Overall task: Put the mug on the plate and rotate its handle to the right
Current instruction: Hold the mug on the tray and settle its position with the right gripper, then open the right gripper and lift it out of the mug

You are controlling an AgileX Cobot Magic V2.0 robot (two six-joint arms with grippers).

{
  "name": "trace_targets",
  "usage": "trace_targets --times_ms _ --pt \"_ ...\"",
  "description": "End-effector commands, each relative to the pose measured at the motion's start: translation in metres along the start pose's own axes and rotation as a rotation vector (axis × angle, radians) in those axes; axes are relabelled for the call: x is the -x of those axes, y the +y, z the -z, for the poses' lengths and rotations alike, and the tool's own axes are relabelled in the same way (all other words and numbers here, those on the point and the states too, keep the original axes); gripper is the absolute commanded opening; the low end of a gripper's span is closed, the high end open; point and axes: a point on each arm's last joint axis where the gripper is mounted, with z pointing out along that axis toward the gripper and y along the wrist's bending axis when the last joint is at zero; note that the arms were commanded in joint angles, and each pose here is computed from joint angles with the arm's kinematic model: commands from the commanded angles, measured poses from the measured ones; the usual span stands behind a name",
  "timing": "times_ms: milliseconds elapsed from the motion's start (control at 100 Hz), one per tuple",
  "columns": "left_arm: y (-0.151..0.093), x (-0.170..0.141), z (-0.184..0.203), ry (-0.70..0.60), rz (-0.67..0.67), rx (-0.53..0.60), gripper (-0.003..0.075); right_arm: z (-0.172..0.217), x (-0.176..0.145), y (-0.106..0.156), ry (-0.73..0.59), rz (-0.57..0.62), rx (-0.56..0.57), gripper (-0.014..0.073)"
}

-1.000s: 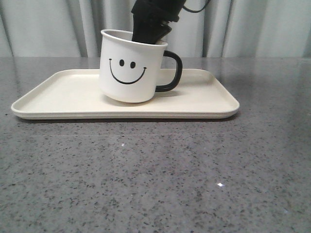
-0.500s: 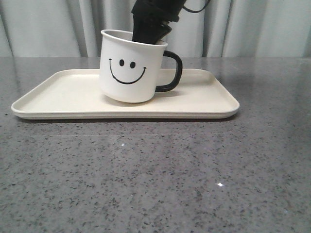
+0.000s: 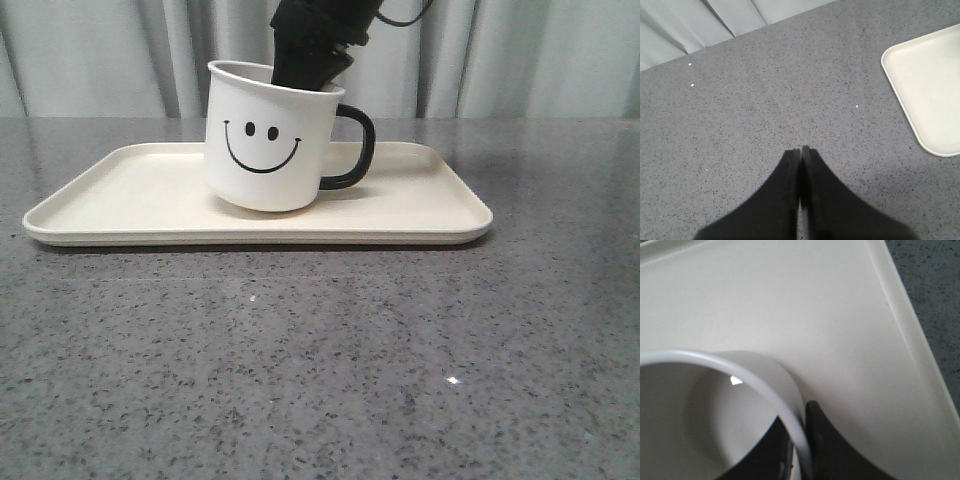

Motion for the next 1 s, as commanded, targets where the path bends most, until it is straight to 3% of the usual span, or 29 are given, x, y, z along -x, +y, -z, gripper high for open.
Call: trace_targets --times_ms 0,290,990 --pt "0.0031 0.0049 0.0057 -0.045 0.012 0.008 -0.0020 0.0331 0.0090 0.0170 -0.021 0.032 0.038 0.0071" --pt "0.0031 0.0049 0.0057 -0.045 0.012 0.008 -0.0020 0.0331 0.0090 0.0170 -0.021 0.024 0.038 0.0179" --pt "0.0027 0.0048 0.0057 -0.045 0.014 0.004 -0.0020 0.0300 0.0150 0.0256 -0.041 0.013 0.071 0.0179"
